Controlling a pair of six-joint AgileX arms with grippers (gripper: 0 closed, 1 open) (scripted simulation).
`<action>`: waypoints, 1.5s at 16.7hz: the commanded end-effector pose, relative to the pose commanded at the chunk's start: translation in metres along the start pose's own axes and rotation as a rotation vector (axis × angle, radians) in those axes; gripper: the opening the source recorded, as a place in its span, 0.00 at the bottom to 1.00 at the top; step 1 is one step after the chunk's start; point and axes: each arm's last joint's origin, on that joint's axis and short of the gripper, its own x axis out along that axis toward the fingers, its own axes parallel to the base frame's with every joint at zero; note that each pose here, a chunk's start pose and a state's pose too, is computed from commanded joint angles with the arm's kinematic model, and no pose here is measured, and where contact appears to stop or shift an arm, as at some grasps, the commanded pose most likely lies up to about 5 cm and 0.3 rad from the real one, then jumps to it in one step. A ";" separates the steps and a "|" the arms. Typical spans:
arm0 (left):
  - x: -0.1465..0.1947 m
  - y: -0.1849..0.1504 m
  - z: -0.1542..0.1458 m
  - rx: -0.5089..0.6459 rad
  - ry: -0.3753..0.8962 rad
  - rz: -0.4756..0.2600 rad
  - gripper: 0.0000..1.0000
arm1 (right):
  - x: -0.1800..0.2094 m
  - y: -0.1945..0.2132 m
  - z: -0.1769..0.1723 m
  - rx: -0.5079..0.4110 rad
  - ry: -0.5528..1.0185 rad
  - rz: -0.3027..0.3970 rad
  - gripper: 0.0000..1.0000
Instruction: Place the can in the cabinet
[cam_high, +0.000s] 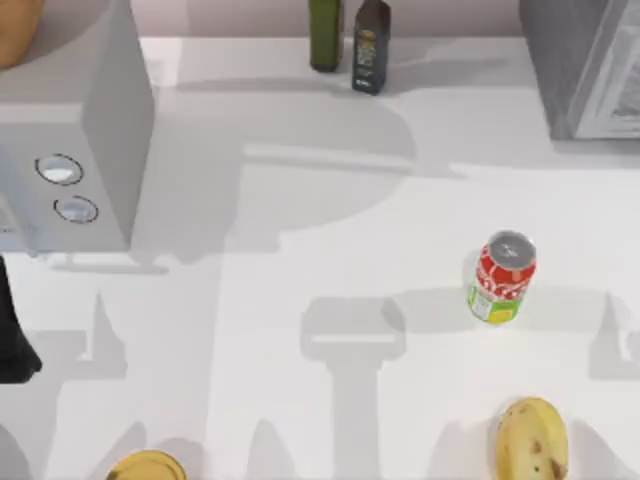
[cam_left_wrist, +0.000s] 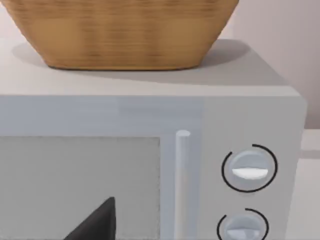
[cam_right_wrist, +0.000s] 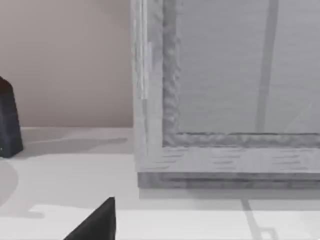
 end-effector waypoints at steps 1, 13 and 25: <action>0.000 0.000 0.000 0.000 0.000 0.000 1.00 | 0.000 0.000 0.000 0.000 0.000 0.000 1.00; 0.000 0.000 0.000 0.000 0.000 0.000 1.00 | 0.041 0.041 -0.003 0.044 0.179 0.004 1.00; 0.000 0.000 0.000 0.000 0.000 0.000 1.00 | 0.072 0.157 -0.084 -0.008 0.304 -0.004 1.00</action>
